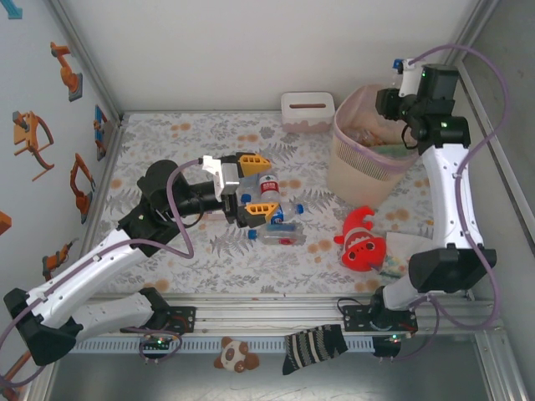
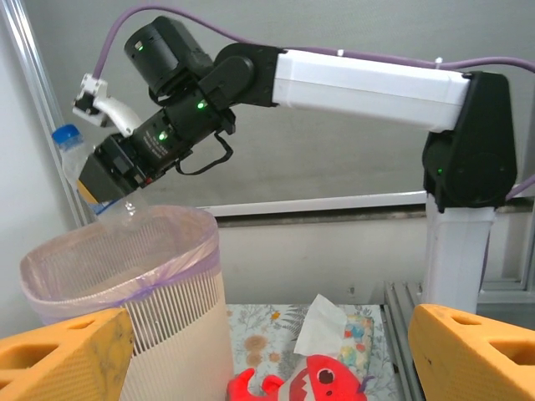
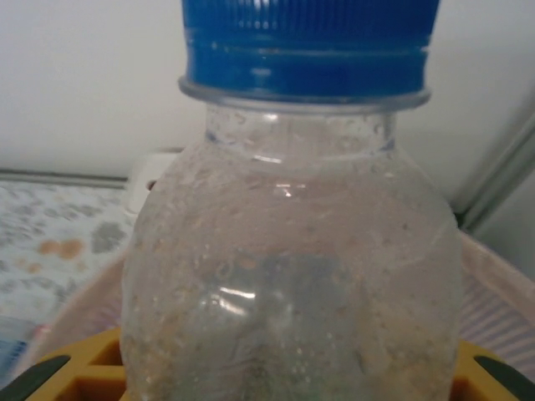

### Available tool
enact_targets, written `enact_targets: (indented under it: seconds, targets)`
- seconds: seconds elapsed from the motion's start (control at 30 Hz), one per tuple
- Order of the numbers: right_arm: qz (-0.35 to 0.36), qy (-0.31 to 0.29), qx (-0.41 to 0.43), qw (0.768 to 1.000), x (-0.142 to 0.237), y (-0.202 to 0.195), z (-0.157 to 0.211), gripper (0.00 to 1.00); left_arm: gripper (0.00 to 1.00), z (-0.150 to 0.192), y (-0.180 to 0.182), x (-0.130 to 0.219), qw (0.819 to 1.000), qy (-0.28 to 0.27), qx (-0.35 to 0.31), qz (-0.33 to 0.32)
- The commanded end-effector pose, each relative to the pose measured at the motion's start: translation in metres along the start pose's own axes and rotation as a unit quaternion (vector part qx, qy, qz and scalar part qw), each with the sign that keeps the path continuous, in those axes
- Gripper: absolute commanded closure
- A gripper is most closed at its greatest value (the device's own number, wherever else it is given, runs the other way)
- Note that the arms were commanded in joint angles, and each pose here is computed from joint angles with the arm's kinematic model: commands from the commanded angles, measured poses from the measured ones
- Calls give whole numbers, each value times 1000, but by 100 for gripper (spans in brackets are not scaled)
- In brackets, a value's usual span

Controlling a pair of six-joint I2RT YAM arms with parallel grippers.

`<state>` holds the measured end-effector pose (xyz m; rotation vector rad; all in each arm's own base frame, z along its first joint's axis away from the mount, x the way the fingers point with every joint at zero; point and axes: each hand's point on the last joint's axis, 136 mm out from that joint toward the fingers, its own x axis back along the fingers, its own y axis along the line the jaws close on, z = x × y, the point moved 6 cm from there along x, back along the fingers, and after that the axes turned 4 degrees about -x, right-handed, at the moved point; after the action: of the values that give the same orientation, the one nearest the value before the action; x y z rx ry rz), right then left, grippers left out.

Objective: Put the plastic bottles in the bin

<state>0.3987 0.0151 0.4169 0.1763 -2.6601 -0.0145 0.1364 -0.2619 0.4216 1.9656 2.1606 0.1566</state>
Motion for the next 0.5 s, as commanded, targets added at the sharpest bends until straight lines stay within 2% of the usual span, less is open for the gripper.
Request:
enact_targets:
  seconds: [0.0,0.3,0.47]
  targets:
    - [45,63,130,989,-12,-13,15,58,15,-3,-4,4,1000,-3,-1,1]
    - [78,170,301,935,-61,-34,49,58,15,0,-3,1,1000,1,6,3]
    - [59,203,350,912,-83,-23,62,54,15,2,-2,-3,1000,-2,10,5]
